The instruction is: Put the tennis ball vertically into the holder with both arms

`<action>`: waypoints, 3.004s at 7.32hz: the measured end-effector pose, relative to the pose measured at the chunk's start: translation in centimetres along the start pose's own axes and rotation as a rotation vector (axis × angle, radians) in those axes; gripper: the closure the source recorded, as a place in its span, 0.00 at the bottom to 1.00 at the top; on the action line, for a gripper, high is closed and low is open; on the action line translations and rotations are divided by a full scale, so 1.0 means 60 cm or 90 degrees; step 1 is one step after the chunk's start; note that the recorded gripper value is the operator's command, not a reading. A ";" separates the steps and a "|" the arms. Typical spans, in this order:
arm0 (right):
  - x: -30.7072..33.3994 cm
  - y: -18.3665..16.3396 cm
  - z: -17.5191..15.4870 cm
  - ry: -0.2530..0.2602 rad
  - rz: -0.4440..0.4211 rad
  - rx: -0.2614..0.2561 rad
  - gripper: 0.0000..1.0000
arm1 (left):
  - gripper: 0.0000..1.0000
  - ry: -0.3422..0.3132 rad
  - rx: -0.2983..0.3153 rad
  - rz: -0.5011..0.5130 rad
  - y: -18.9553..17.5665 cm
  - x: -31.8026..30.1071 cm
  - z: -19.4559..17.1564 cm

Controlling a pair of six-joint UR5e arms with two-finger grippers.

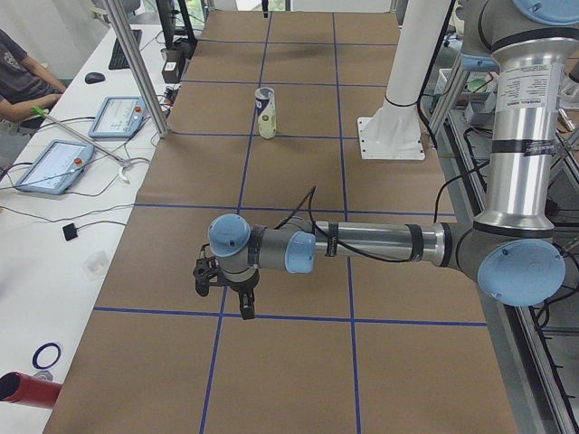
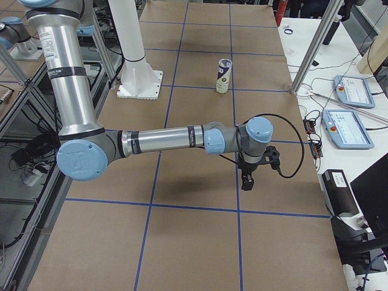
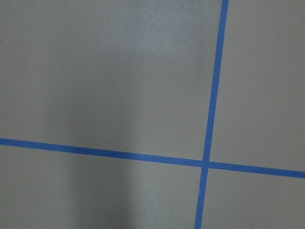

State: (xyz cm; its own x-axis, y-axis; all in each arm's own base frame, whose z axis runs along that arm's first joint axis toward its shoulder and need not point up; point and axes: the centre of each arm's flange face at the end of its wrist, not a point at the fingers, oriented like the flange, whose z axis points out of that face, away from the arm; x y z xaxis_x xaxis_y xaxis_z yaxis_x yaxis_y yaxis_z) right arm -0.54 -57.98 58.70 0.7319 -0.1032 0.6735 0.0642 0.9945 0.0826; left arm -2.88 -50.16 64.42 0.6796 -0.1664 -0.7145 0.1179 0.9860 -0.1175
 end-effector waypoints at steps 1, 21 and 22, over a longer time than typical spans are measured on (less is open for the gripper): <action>0.003 0.004 0.005 -0.001 0.002 -0.003 0.00 | 0.01 0.001 0.002 0.000 -0.001 0.002 -0.002; 0.013 0.032 0.014 -0.003 0.002 -0.006 0.00 | 0.01 0.022 0.023 0.035 -0.004 0.032 -0.024; 0.012 0.032 0.013 -0.003 0.002 -0.005 0.00 | 0.01 0.023 0.026 0.038 0.014 0.015 -0.013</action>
State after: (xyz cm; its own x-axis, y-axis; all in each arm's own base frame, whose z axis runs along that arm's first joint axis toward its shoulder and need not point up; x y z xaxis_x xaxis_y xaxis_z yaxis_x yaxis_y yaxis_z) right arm -0.43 -56.18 59.93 0.7289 -0.0999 0.6773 0.0675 0.9950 0.0741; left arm -2.73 -49.50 63.16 0.6597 -0.1062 -0.7440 0.1074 0.9931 -0.0465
